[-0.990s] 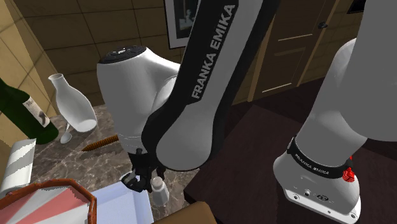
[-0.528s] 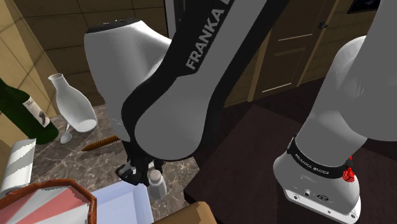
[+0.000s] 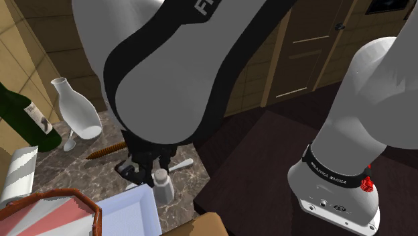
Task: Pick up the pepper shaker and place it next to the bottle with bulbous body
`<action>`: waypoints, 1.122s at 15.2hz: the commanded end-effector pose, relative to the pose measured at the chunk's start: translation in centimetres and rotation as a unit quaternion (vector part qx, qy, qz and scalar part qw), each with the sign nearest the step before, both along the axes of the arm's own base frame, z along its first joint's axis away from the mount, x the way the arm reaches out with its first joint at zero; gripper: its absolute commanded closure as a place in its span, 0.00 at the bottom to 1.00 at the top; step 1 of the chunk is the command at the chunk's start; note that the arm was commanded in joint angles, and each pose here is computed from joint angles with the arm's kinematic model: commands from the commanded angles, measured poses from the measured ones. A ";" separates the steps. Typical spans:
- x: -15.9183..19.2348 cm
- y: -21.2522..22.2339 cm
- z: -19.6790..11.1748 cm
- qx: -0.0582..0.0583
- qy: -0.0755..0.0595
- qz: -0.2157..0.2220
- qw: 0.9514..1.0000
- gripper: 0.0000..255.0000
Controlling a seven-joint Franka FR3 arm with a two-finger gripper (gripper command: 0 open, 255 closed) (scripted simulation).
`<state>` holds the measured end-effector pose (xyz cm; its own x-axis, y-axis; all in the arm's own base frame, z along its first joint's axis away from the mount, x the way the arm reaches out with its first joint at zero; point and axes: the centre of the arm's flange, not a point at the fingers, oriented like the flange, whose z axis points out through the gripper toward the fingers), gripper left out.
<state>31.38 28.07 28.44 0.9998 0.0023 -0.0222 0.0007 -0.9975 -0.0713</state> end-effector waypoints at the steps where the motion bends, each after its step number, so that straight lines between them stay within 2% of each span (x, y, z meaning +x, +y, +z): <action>1: 0.0 0.1 1.2 0.000 0.000 0.000 1.000 1.00; 17: 0.0 0.1 9.6 0.000 0.000 0.000 1.000 1.00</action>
